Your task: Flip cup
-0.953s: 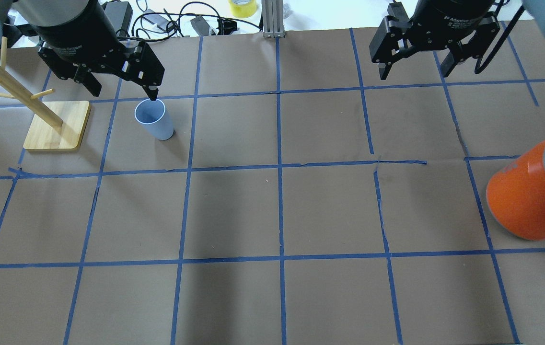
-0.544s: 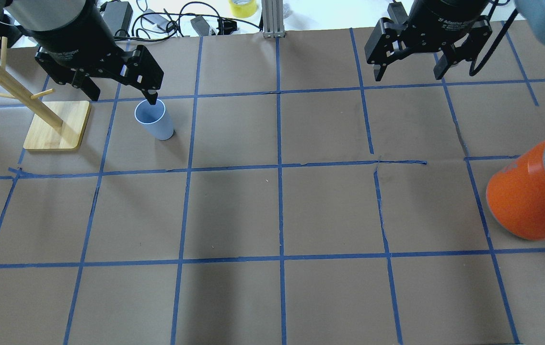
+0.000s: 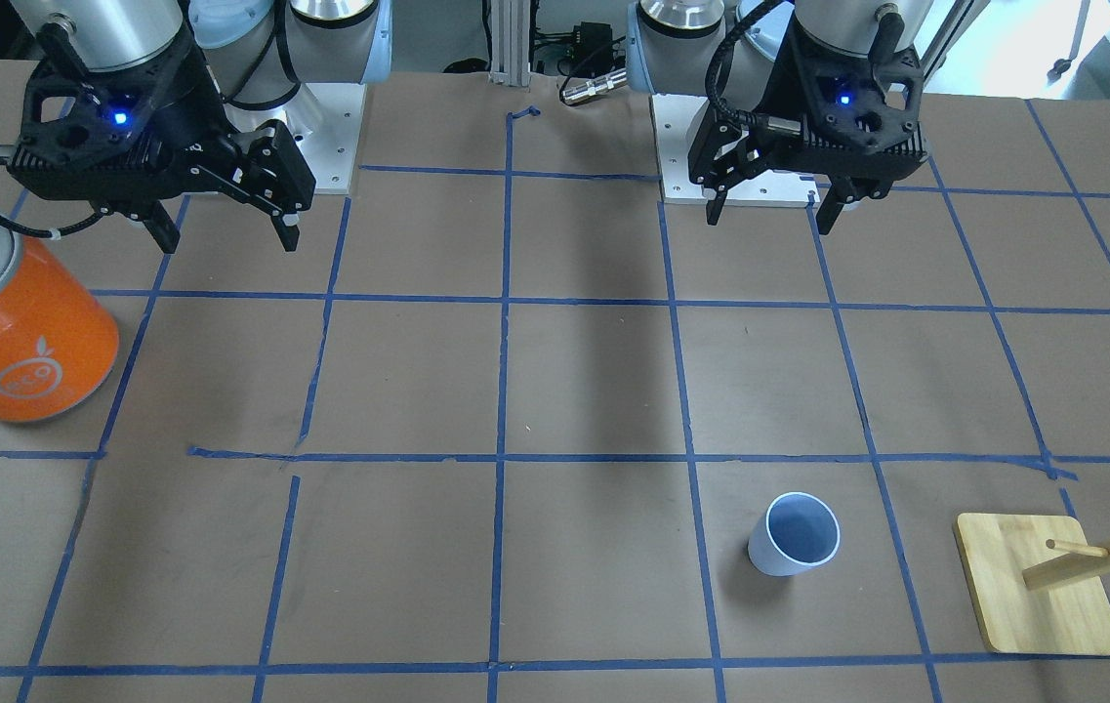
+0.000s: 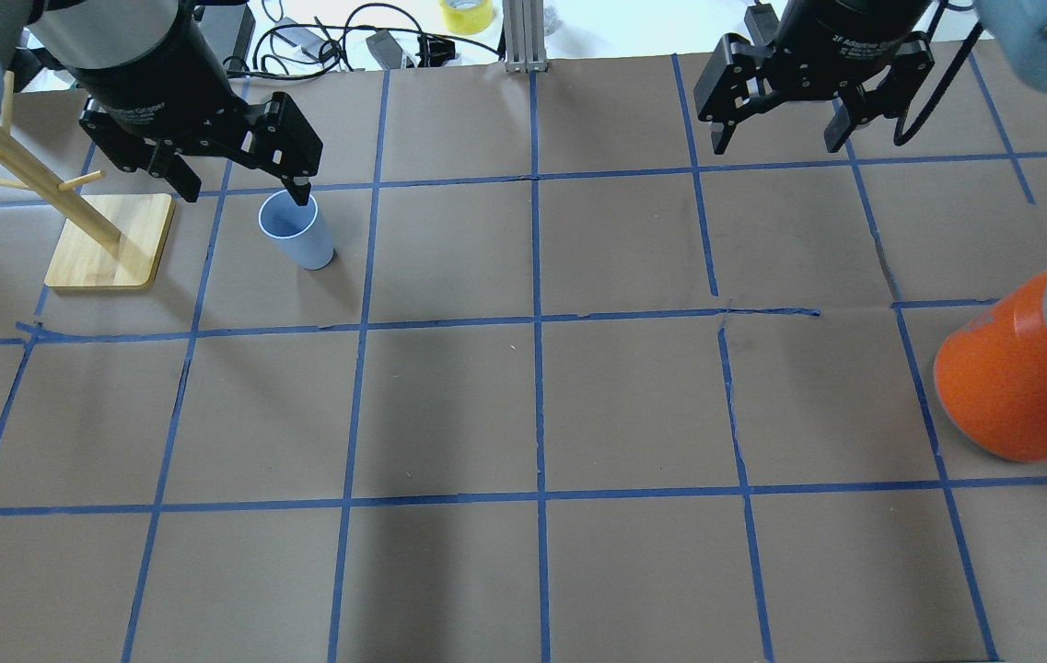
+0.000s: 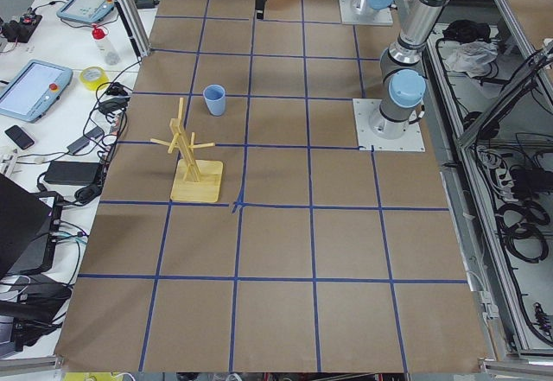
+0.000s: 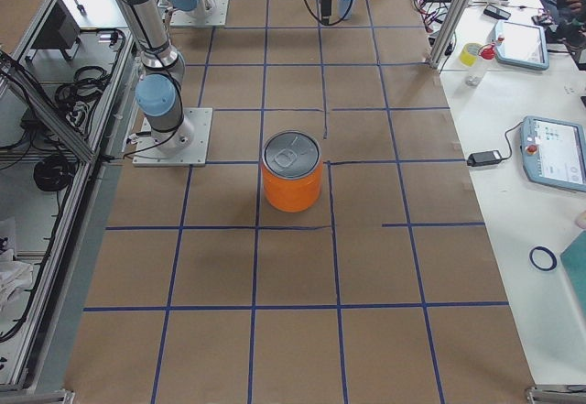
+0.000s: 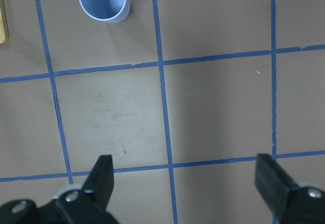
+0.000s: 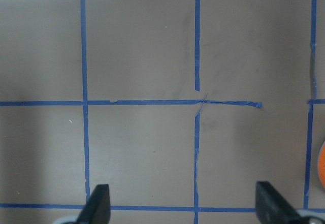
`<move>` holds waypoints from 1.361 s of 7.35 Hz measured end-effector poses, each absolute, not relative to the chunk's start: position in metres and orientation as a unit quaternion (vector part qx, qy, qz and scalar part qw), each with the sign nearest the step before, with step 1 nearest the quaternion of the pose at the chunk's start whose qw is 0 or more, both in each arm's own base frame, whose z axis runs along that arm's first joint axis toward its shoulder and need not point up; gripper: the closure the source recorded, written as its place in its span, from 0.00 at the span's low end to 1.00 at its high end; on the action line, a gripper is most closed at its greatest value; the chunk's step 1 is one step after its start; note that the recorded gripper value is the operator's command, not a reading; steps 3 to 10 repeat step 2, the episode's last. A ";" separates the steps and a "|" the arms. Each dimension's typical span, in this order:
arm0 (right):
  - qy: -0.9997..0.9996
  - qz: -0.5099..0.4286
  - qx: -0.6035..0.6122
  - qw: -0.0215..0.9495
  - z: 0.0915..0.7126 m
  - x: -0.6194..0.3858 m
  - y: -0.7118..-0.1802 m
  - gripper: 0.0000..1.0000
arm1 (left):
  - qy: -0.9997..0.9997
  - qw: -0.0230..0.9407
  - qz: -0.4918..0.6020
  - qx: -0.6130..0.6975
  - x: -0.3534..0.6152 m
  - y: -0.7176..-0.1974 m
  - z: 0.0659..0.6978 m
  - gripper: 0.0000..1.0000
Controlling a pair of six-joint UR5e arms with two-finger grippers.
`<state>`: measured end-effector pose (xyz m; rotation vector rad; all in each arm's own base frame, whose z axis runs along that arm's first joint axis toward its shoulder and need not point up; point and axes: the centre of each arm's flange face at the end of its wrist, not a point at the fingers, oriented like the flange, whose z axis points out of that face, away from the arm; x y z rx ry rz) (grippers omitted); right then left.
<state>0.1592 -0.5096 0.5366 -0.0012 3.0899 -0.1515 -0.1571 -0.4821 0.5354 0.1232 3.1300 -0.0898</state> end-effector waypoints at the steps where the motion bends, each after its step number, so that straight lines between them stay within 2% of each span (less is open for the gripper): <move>1: 0.998 -0.064 0.002 0.023 0.540 0.159 -0.513 0.00 | 0.999 0.004 -0.026 0.039 -0.158 -0.481 0.533 0.00; 10: 0.997 -0.075 0.007 0.023 0.542 0.159 -0.515 0.00 | 0.999 0.005 -0.024 0.040 -0.158 -0.480 0.531 0.00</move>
